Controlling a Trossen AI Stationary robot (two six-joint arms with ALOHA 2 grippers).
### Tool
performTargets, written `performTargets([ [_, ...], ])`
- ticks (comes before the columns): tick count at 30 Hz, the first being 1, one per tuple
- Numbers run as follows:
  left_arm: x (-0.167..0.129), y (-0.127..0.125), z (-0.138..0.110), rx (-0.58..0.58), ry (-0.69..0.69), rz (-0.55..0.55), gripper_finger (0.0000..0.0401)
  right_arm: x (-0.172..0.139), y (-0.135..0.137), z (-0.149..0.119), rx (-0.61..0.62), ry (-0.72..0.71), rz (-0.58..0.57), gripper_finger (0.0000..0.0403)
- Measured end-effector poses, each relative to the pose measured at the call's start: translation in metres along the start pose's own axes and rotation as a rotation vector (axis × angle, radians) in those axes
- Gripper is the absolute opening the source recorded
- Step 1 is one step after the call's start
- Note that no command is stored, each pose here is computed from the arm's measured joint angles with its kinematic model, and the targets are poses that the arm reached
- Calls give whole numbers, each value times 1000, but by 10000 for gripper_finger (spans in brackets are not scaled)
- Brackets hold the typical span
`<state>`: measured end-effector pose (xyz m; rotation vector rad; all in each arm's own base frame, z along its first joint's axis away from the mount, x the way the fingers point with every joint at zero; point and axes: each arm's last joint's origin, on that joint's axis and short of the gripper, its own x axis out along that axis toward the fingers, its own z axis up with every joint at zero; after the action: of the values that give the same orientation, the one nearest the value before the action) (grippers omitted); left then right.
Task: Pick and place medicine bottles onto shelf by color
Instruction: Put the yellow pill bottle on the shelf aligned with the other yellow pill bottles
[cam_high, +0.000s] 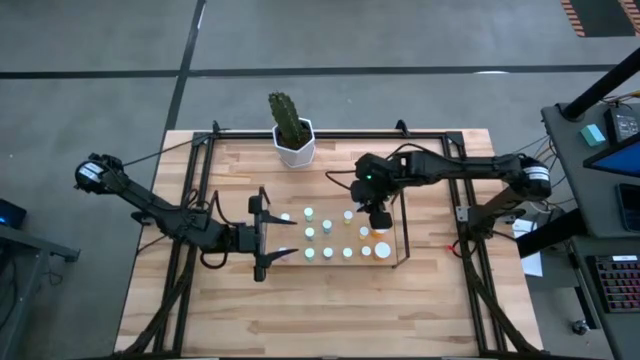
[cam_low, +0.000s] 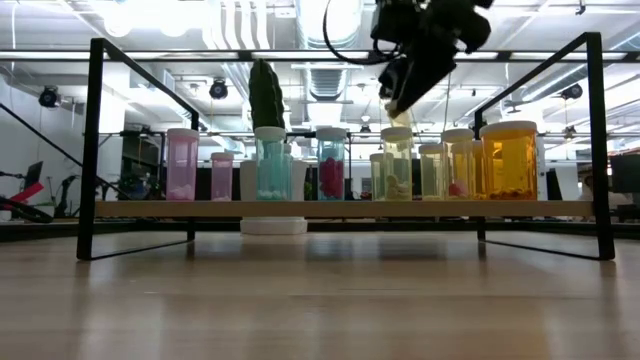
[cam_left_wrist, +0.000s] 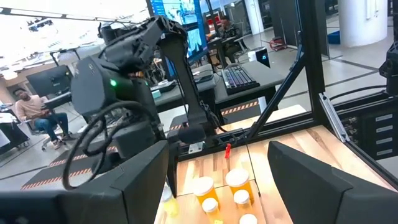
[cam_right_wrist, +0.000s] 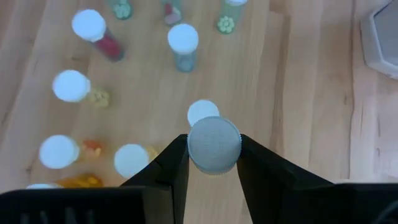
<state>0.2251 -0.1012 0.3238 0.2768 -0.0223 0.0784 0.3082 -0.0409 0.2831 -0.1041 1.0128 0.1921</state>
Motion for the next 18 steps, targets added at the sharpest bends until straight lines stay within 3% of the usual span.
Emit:
performTargets([
  [7, 0, 0, 0, 0, 0, 1, 259, 20, 2, -21, 35, 37, 7, 109],
  [18, 0, 0, 0, 1, 0, 3, 259, 33, 0, -25, 53, 10, -27, 109],
])
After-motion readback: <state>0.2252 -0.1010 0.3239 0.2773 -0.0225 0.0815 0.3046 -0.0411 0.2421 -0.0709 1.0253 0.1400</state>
